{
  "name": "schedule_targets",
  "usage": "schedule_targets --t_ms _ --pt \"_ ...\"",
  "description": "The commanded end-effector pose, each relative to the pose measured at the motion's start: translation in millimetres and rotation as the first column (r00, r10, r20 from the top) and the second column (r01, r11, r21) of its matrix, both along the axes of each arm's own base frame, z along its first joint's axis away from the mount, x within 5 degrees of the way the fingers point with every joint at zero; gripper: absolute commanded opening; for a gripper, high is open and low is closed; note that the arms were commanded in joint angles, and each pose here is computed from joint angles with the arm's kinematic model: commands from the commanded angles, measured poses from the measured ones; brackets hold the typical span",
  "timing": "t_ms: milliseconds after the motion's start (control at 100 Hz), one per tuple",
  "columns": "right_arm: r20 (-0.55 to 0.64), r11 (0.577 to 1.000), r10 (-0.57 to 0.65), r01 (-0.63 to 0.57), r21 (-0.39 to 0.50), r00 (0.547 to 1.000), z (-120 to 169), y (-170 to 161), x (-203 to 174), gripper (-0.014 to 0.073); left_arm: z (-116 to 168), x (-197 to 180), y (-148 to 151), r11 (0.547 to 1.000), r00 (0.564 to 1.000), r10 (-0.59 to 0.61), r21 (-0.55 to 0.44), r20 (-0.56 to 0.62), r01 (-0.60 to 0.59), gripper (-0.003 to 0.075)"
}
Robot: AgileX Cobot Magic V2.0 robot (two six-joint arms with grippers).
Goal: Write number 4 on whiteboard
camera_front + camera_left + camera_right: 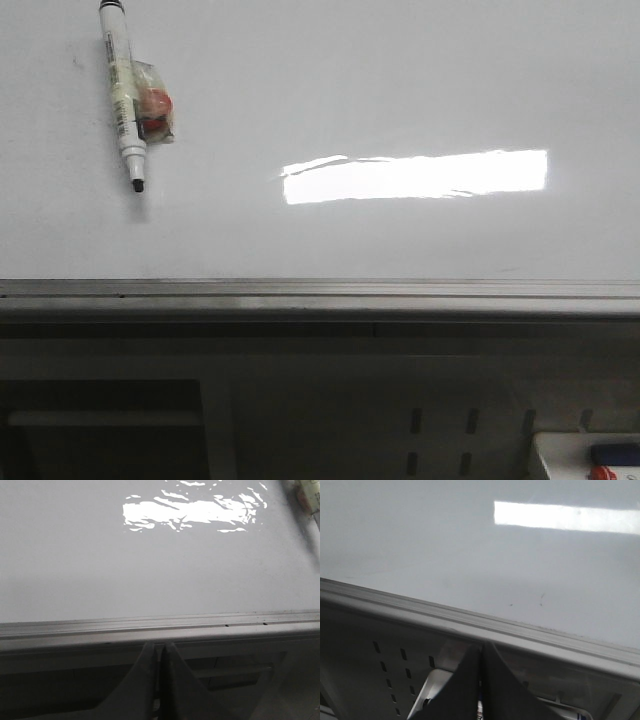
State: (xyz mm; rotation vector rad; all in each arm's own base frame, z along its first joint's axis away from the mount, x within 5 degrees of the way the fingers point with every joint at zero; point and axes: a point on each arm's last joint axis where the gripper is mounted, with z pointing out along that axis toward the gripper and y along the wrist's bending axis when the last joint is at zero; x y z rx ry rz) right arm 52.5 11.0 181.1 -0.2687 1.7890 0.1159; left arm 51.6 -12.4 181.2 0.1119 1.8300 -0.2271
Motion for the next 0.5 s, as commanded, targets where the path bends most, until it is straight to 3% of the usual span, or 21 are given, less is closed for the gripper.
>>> schedule_targets --t_ms 0,80,110,160,240,280,350,490 --pt "0.091 1.0 0.006 -0.007 0.015 0.996 2 1 1 -0.0045 -5 2 0 1.0 0.999 0.008 -0.016 0.042 -0.008 -0.002" --pt "0.185 0.999 0.014 -0.022 0.039 0.983 11 2 2 -0.0045 -3 2 0 0.999 0.998 0.01 -0.033 0.067 -0.008 -0.002" --pt "0.228 0.998 0.017 -0.029 0.049 0.974 15 3 2 -0.0045 0 2 -1 0.997 0.996 0.013 -0.074 0.084 -0.007 -0.002" --pt "0.285 0.997 0.02 -0.04 0.064 0.958 20 3 2 -0.0045 5 2 -3 0.974 0.995 0.026 -0.226 0.099 -0.003 -0.002" --pt "0.389 0.994 0.021 -0.062 0.094 0.921 31 4 0 -0.0045 10 2 -5 0.848 0.997 0.048 -0.53 0.063 -0.007 -0.002" --pt "0.419 0.989 0.011 -0.073 0.132 0.908 34 4 -1 -0.0045 11 2 -6 0.808 0.997 0.05 -0.589 0.05 -0.011 -0.002" --pt "0.408 0.951 -0.036 -0.094 0.293 0.912 38 3 -1 -0.0045 14 3 -4 0.772 0.995 0.076 -0.635 0.067 -0.016 -0.002" --pt "0.347 0.899 -0.075 -0.087 0.43 0.935 36 1 0 -0.0045 16 3 -4 0.695 0.996 0.083 -0.718 0.046 -0.025 -0.002"
